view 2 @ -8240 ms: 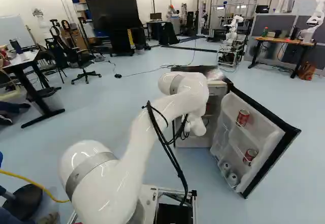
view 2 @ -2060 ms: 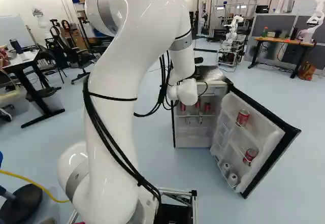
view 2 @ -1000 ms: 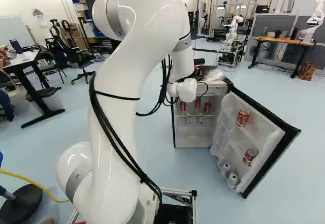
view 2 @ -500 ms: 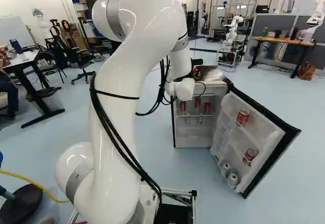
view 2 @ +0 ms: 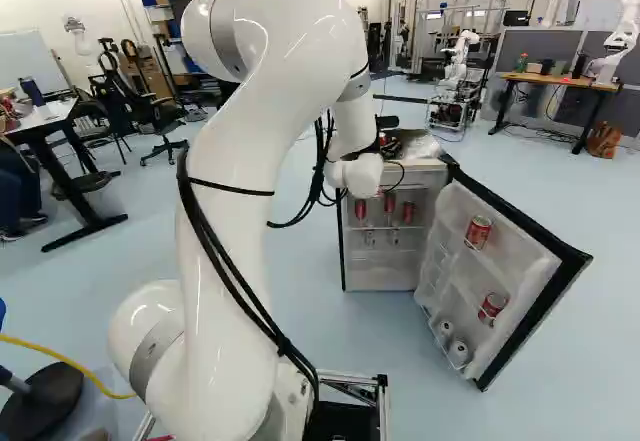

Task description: Grab a drink from the fridge

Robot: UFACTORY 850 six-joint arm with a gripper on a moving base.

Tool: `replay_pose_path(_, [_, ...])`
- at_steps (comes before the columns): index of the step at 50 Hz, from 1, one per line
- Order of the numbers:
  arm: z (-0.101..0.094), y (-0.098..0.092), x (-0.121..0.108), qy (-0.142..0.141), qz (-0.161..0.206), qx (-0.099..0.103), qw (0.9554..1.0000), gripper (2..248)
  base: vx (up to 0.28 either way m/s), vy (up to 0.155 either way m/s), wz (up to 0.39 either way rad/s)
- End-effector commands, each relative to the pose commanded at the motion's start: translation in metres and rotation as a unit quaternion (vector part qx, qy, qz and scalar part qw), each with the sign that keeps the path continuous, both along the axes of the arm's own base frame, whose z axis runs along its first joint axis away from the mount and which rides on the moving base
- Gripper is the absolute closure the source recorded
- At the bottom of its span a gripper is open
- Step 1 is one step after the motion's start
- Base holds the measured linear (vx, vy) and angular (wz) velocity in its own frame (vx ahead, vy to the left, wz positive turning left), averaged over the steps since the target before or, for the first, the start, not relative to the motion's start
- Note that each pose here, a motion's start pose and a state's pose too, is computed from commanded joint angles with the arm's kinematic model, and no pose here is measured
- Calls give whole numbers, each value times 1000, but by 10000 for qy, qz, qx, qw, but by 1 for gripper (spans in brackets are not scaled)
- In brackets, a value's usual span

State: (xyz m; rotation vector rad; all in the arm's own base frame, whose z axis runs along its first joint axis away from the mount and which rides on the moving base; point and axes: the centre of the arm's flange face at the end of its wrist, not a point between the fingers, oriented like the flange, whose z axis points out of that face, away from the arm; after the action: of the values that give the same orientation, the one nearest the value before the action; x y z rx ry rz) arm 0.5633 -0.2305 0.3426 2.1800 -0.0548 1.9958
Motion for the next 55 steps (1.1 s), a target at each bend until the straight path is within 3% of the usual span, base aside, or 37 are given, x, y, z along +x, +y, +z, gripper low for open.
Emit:
replay_pose_path(5, [0,0,0,0,0,0,10000,56,0,0,0])
replay_pose_path(6, [0,0,0,1,-1,0,10000,20,0,0,0])
replay_pose_path(10, [1,0,-4,12,-10,5,10000,20,0,0,0])
replay_pose_path(11, [2,1,-5,14,-14,6,10000,3,0,0,0])
replay_pose_path(37, [35,2,-55,-43,-187,-20,9998,3,0,0,0])
replay_pose_path(55, [56,-14,-83,-112,-445,-73,9989,3,0,0,0])
